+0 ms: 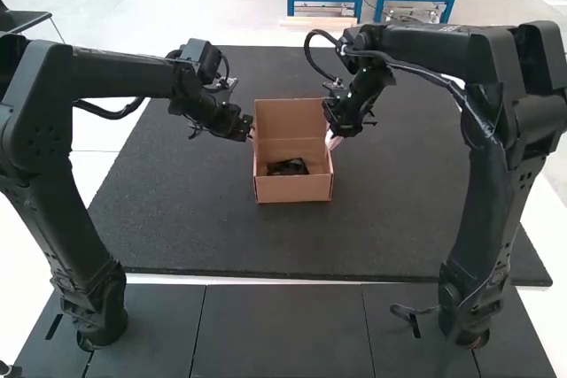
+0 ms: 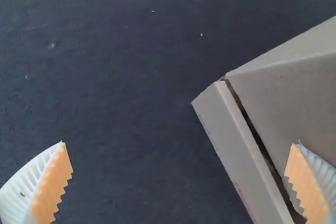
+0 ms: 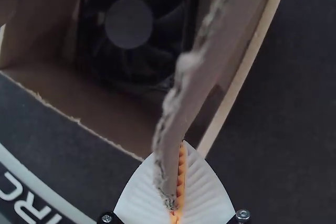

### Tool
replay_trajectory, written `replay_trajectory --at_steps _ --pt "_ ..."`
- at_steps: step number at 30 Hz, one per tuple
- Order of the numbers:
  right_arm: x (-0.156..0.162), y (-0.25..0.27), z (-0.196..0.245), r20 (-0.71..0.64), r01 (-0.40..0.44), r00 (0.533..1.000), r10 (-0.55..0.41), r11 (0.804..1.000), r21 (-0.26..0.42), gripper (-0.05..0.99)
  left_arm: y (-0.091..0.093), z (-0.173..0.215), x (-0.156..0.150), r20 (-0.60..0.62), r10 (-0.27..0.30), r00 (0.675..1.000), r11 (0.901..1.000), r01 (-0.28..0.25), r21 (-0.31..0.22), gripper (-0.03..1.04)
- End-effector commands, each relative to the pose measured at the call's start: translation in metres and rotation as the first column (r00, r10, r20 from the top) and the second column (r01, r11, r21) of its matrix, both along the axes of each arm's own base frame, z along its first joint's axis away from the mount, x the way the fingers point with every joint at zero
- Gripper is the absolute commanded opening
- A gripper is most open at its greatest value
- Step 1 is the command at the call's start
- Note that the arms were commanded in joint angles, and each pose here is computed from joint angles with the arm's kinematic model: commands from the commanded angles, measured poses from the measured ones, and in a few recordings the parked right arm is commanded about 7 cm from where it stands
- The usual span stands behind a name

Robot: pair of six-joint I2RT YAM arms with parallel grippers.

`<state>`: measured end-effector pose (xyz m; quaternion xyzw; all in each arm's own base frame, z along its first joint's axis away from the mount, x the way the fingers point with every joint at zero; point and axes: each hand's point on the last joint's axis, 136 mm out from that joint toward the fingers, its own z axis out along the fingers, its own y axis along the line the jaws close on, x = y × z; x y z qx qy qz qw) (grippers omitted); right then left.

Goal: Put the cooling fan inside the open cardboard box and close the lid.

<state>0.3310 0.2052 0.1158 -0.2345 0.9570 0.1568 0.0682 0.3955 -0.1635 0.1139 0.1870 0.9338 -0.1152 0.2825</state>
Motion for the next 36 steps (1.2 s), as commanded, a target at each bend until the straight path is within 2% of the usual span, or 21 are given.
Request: replay_trajectory --at_steps 1,9,20,36 --pt "-0.004 0.003 0.011 0.033 -0.019 0.999 0.019 1.000 0.017 -0.02 -0.007 0.020 -0.002 0.039 -0.019 0.999 0.9989 0.021 -0.043 0.96" --pt "0.003 0.006 0.027 0.137 -0.014 0.991 0.002 0.996 0.086 -0.02 -0.014 0.021 -0.005 0.038 -0.034 0.999 0.9980 0.036 -0.052 0.96" --pt "-0.013 0.000 0.023 0.135 -0.013 0.991 0.000 0.996 0.090 -0.02 -0.024 0.023 -0.010 0.042 -0.055 0.998 0.9967 0.057 -0.057 0.96" --pt "-0.025 -0.002 0.017 0.182 -0.011 0.983 -0.011 0.993 0.121 -0.02 -0.019 0.018 -0.018 0.051 -0.048 0.998 0.9970 0.051 -0.059 0.96"
